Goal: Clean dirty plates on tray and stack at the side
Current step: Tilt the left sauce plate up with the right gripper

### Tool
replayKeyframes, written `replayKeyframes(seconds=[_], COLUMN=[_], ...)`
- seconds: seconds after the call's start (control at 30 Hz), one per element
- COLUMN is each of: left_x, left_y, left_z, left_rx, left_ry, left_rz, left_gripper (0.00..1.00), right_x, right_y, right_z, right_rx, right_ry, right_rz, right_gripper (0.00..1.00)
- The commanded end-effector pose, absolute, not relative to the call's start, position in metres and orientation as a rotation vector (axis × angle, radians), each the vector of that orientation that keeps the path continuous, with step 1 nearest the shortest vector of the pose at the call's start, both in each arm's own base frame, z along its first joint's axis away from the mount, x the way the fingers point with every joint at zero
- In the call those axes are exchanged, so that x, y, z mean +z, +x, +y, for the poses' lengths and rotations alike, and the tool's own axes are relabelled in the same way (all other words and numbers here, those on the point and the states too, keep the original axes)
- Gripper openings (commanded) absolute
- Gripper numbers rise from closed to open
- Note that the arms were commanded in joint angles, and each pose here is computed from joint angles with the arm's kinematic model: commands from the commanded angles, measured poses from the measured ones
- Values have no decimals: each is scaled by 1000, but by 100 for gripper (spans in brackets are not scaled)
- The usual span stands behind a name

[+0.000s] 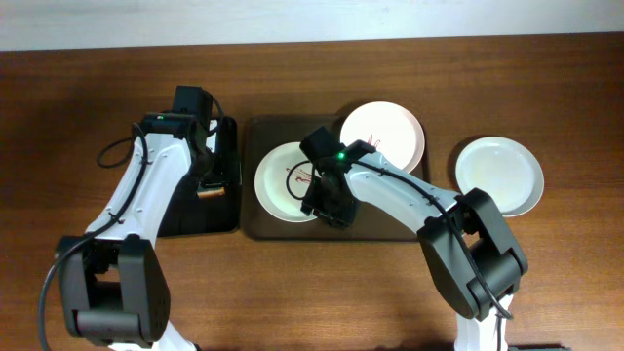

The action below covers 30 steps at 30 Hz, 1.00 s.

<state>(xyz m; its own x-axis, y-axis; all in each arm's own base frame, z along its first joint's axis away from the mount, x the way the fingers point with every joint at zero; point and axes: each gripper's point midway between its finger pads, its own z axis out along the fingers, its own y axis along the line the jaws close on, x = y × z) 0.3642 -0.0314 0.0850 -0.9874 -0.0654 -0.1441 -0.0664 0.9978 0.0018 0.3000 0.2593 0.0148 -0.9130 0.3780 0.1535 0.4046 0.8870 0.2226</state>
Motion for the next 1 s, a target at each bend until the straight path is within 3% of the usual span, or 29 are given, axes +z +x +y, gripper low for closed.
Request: replayKeyframes(seconds=[0.0, 0.23, 0.3, 0.37, 0.8, 0.97], left_x=[90, 90, 90, 90, 90, 92], left_y=[364, 364, 364, 364, 364, 376], left_z=[-30, -30, -30, -30, -30, -32], left_rx=[6, 6, 6, 6, 6, -5], left_ry=[-115, -114, -114, -114, -114, -103], left_rz=[2982, 2983, 2983, 2983, 2981, 2931], left_gripper=[90, 90, 90, 90, 91, 98], right_x=[8, 5, 4, 4, 4, 6], right_y=[295, 307, 311, 315, 359, 359], right_z=[257, 243, 238, 232, 164, 166], right_rx=[-348, -260, -218, -183, -173, -281], right_ry=[-639, -574, -527, -496, -325, -119], right_rz=[-2952, -3059, -3104, -3135, -3200, -3181], right_gripper=[44, 21, 8, 4, 4, 4])
